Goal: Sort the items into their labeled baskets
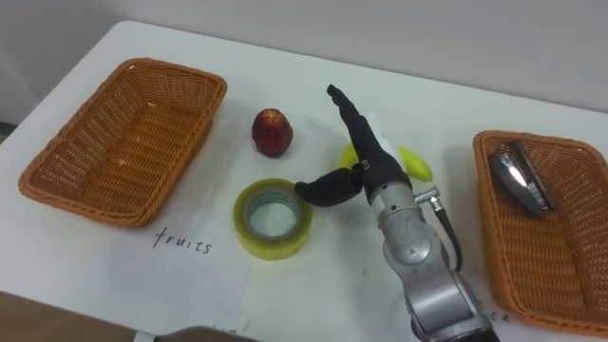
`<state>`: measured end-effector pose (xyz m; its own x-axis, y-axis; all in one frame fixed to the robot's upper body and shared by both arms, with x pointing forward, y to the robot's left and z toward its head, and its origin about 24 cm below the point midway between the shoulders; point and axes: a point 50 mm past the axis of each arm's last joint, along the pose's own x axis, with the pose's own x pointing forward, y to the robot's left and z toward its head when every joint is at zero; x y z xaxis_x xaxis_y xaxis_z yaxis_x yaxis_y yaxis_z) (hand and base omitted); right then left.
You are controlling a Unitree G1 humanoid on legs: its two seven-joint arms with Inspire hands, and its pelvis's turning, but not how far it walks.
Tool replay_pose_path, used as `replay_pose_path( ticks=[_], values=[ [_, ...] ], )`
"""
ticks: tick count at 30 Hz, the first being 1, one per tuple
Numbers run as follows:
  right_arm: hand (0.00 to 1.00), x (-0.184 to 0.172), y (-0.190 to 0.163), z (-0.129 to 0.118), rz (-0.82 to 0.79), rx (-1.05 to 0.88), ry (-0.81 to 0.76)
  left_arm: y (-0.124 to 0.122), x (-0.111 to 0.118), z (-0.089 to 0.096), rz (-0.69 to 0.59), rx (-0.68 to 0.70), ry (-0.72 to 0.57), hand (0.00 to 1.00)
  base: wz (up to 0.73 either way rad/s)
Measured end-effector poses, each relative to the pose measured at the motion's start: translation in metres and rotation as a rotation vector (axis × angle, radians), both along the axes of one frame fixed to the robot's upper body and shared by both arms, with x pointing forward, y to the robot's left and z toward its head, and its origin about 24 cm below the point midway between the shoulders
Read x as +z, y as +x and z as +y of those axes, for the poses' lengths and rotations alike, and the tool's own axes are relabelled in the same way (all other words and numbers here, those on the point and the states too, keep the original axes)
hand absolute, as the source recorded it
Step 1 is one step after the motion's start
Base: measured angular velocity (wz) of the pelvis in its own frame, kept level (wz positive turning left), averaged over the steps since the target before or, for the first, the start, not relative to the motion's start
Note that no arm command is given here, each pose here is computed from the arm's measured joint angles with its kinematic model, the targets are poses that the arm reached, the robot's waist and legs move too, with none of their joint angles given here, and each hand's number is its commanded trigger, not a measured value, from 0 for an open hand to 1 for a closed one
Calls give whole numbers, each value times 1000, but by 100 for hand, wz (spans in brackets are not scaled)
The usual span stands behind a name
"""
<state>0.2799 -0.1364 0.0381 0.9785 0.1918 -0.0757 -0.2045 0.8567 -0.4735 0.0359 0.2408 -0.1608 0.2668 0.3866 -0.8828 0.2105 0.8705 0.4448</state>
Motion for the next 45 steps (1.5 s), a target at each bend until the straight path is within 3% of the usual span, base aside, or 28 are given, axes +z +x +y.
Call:
replay_pose_path(
  ticks=[21,45],
  values=[
    [0,-2,-2,18,8,80,-18,6,0,-1,-7,-16,4,0,0],
    [0,-15,-4,18,101,161,-73,20,4,2,-64,-15,40,0,0]
  ],
)
